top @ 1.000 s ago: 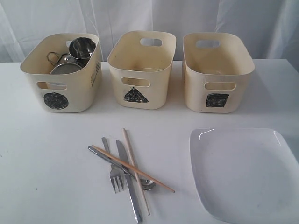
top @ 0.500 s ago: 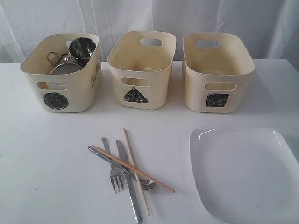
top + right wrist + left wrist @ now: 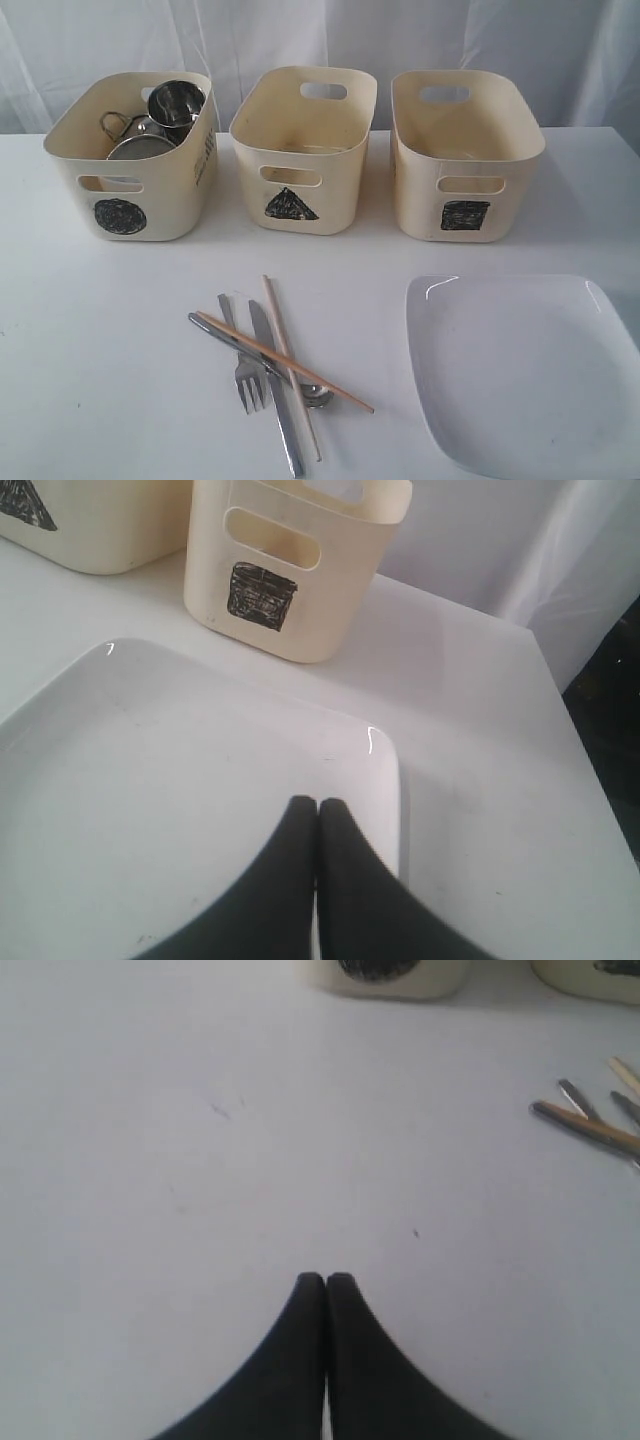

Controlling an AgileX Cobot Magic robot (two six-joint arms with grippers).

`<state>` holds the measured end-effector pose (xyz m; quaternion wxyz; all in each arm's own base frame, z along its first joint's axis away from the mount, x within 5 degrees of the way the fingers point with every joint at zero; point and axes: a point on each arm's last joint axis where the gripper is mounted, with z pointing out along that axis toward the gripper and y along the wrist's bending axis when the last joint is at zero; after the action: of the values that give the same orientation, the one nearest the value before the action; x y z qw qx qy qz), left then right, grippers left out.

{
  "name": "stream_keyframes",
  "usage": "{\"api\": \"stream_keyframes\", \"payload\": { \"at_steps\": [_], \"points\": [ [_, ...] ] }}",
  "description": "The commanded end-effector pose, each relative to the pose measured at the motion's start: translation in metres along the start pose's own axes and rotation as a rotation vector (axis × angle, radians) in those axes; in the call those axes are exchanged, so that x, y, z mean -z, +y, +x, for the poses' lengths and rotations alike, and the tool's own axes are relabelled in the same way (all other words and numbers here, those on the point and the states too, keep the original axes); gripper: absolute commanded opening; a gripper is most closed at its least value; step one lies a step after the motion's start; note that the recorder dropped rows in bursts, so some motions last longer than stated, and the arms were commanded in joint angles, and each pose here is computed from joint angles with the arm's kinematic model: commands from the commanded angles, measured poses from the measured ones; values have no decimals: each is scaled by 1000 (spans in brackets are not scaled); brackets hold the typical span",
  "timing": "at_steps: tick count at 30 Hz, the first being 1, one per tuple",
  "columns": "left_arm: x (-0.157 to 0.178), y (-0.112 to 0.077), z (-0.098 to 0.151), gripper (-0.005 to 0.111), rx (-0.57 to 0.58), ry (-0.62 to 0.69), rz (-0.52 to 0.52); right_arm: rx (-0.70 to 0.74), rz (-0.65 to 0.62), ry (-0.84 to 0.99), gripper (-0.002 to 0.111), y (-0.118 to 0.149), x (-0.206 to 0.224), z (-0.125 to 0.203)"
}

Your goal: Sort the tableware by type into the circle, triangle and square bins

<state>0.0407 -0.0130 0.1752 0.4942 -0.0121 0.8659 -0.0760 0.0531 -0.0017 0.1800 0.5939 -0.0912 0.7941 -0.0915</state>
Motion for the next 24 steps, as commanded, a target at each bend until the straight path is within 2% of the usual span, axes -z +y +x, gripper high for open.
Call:
{"api": "stream_keyframes", "payload": {
  "at_steps": [1, 2, 4, 5, 6, 7, 8, 14, 24],
  "points": [
    [-11, 0, 15, 0, 87, 23, 27, -8, -2, -19, 0, 0, 0, -2],
    [-11, 1, 5, 0, 67, -81, 15, -10, -2, -19, 0, 0, 0, -2],
    [-9, 6, -7, 0, -118, -217, -52, -10, -2, -19, 0, 0, 0, -2],
    [-8, 8, -8, 0, -184, -221, -85, -10, -2, -19, 0, 0, 0, -2],
    [-9, 9, -4, 0, -196, -177, -85, -10, -2, -19, 0, 0, 0, -2],
    [-10, 7, 5, 0, -145, -85, -58, -10, -2, -19, 0, 0, 0, -2],
    [-13, 8, 11, 0, -123, -52, -54, -10, -2, -19, 0, 0, 0, -2],
    [-14, 7, 11, 0, -178, -61, -48, -10, -2, -19, 0, 0, 0, -2],
    [-14, 7, 11, 0, -178, -61, -48, -10, -2, -19, 0, 0, 0, -2]
  ]
}}
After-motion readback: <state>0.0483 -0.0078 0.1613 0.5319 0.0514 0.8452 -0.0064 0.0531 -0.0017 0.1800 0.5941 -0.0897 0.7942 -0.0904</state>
